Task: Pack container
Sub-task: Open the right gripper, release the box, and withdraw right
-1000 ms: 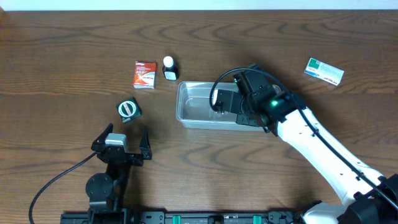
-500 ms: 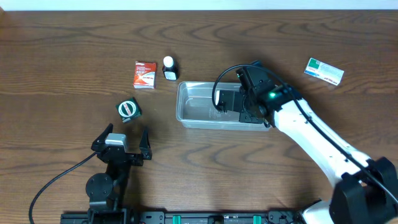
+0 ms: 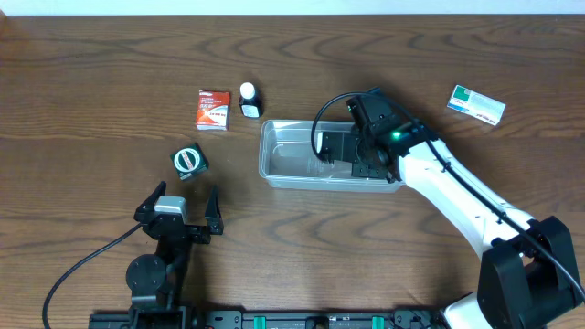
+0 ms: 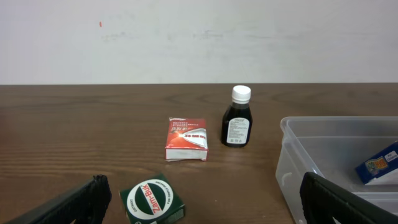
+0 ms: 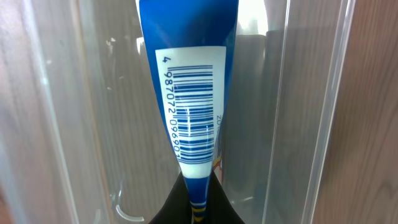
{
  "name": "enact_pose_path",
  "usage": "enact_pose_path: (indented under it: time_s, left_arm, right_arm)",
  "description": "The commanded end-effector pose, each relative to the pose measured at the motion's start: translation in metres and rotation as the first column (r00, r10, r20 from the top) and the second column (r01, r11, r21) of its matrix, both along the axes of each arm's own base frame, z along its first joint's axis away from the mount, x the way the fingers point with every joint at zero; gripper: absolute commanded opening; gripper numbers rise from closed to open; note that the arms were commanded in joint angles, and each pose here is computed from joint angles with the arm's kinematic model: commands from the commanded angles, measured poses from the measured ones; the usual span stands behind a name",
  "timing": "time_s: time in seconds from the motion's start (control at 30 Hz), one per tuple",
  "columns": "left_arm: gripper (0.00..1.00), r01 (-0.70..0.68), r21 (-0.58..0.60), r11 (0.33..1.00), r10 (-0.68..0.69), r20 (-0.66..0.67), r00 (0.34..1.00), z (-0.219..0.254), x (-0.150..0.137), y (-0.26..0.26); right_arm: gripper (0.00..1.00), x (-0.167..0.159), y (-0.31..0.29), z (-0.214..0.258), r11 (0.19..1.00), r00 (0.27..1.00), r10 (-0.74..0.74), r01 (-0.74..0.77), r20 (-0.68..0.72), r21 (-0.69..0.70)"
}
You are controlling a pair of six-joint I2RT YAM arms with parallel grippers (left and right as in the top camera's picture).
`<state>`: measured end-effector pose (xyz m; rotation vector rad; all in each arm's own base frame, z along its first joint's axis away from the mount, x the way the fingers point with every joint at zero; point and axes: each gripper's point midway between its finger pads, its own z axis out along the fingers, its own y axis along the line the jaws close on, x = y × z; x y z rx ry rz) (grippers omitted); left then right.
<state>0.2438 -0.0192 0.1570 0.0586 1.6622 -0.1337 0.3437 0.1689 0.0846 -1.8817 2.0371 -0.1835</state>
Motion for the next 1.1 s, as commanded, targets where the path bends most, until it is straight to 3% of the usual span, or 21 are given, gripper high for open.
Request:
enact_pose_path:
  time_s: [0.0, 0.57, 0.67, 1.07]
  left_arm:
    - [0.98, 0.003, 0.011, 1.0, -0.002, -0.044, 0.999, -0.016, -0.001, 0.0]
    - [0.98, 0.003, 0.011, 1.0, -0.002, -0.044, 0.999, -0.016, -0.001, 0.0]
    - [0.98, 0.003, 0.011, 1.0, -0.003, -0.044, 0.999, -0.016, -0.001, 0.0]
    - [0.98, 0.003, 0.011, 1.0, -0.002, -0.044, 0.999, -0.016, -0.001, 0.0]
  right_arm:
    - [0.01, 0.002, -0.004, -0.004, 1.0, 1.0, -0.001, 0.001, -0.011, -0.001]
    - [0.02, 0.009, -0.009, -0.004, 0.999, 1.0, -0.024, 0.024, -0.007, 0.031]
    - [0.26, 0.013, -0.011, -0.002, 0.996, 0.997, -0.075, 0.075, -0.002, 0.053]
    - [0.44, 0.015, -0.013, -0.002, 0.993, 0.995, -0.098, 0.098, -0.003, 0.06]
